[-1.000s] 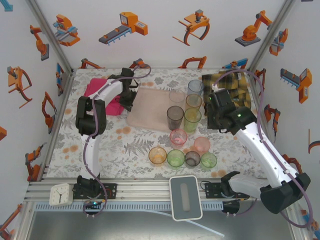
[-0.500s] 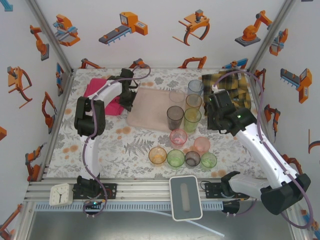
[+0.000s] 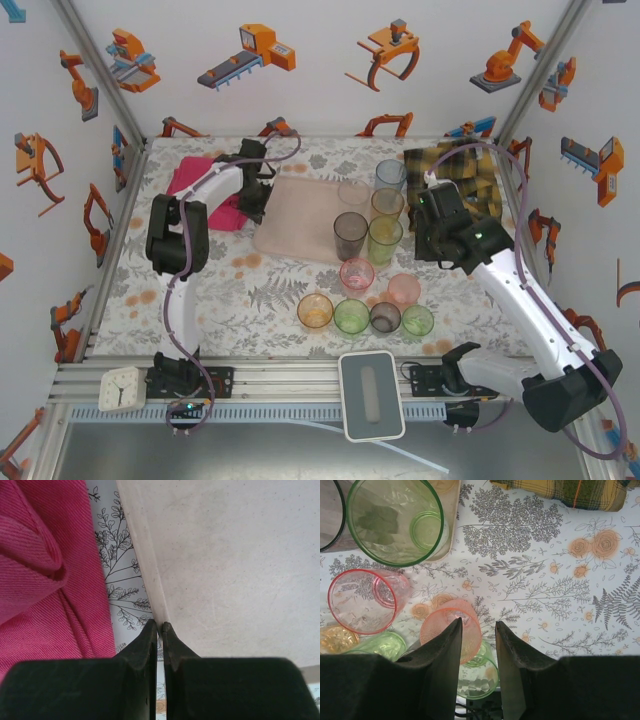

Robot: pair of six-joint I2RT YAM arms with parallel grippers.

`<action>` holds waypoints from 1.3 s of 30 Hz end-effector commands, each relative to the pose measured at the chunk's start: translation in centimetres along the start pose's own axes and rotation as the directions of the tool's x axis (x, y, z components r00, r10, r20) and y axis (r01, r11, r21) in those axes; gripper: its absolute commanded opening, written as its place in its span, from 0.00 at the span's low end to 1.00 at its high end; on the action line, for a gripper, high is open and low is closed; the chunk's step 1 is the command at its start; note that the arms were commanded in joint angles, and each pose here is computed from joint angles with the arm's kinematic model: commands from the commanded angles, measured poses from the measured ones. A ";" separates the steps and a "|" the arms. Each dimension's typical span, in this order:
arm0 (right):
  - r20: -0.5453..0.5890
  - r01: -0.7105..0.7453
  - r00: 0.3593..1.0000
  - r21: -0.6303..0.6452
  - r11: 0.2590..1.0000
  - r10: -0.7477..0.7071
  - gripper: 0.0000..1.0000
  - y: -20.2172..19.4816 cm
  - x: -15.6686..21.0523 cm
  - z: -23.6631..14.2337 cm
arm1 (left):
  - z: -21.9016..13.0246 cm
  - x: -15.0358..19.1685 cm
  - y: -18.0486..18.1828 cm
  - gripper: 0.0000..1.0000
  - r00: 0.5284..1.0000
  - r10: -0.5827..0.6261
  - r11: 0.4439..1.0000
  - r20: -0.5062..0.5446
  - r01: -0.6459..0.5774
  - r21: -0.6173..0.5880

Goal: Place the glasses into the tray

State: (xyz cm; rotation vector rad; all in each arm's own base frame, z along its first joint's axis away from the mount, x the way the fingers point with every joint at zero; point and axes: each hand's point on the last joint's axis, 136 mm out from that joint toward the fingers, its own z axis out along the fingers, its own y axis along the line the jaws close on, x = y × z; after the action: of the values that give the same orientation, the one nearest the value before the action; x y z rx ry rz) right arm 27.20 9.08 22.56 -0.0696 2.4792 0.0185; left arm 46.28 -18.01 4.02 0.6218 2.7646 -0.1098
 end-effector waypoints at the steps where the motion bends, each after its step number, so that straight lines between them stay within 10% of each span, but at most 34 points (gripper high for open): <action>1: 0.020 -0.003 1.000 0.007 1.000 0.003 0.35 -0.3 -0.2 0.0 | 0.3 5.7 -1.2 0.00 0.980 0.026 0.999 -0.195 -0.021 0.026; 39: -0.092 -0.272 0.960 -0.064 0.960 0.266 0.36 -2.7 0.0 8.7 | -1.1 7.9 -2.5 0.00 0.983 0.074 0.997 -0.167 -0.074 0.008</action>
State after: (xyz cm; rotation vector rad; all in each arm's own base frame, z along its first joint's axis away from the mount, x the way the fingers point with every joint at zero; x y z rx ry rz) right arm 32.52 6.69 15.41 0.2065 2.5813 0.1948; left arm 42.58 -17.41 3.98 0.6463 2.7657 -0.0541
